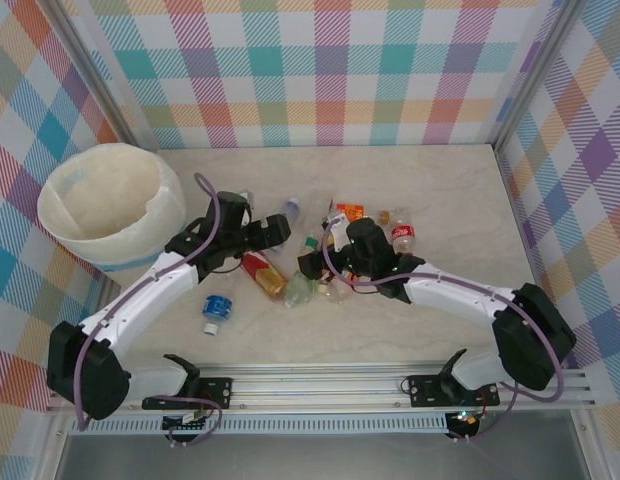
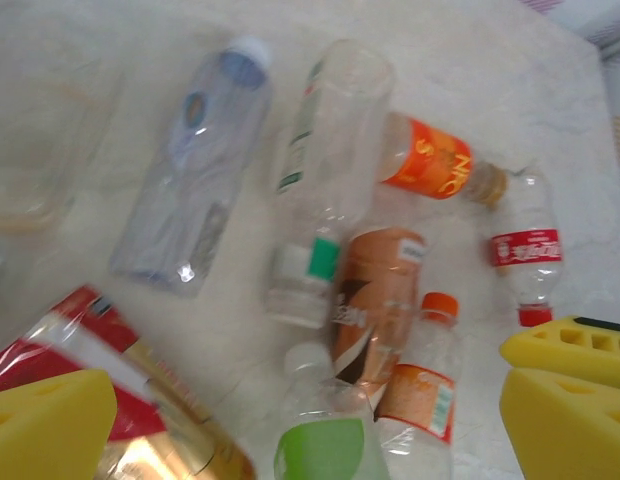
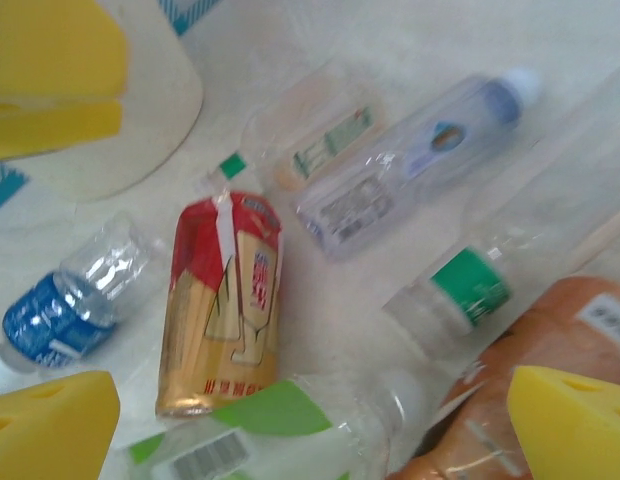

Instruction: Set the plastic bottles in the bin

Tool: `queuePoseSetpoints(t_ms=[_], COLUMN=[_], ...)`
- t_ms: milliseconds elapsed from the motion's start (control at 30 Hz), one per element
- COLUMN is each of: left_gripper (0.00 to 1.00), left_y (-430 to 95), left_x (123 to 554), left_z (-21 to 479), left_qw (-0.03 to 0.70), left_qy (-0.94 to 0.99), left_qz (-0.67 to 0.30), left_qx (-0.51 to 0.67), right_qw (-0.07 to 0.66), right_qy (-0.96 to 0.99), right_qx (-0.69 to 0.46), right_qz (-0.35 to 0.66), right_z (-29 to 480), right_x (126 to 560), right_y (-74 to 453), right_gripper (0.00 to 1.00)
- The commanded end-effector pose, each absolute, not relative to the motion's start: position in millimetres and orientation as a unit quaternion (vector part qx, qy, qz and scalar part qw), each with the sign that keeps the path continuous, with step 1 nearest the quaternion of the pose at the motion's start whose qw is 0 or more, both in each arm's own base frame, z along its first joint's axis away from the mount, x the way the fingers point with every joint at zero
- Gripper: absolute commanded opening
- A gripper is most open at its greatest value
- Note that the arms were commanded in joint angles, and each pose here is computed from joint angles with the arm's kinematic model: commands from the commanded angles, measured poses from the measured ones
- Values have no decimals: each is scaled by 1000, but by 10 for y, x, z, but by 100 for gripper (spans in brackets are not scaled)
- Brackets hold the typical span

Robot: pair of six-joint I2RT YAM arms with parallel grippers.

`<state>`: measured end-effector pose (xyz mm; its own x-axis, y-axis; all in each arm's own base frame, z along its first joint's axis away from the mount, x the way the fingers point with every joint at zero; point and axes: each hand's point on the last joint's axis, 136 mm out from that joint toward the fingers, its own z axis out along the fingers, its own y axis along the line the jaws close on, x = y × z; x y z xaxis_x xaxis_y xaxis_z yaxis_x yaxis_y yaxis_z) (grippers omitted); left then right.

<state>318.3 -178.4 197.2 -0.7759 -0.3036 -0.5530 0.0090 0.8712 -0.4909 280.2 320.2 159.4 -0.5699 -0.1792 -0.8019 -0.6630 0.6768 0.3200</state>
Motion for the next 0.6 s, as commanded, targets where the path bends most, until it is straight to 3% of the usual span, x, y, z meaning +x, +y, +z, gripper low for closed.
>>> queuePoseSetpoints(t_ms=[0, 300, 567], left_gripper=[100, 100, 100], left_y=[-1495, -858, -448], left_x=[3006, 2672, 2537], left_z=[1957, 1608, 1196], left_qw=[339, 319, 296], left_qy=[910, 919, 914], left_qz=[-201, -92, -49], left_qx=[-130, -215, -274], right_qw=[330, 315, 353], right_qy=[832, 854, 849], right_qx=[-287, -302, -285], right_qz=[342, 285, 271], right_z=[1347, 882, 1050], right_x=[2648, 2707, 2792], right_y=[3375, 3347, 3271], right_gripper=[96, 93, 95])
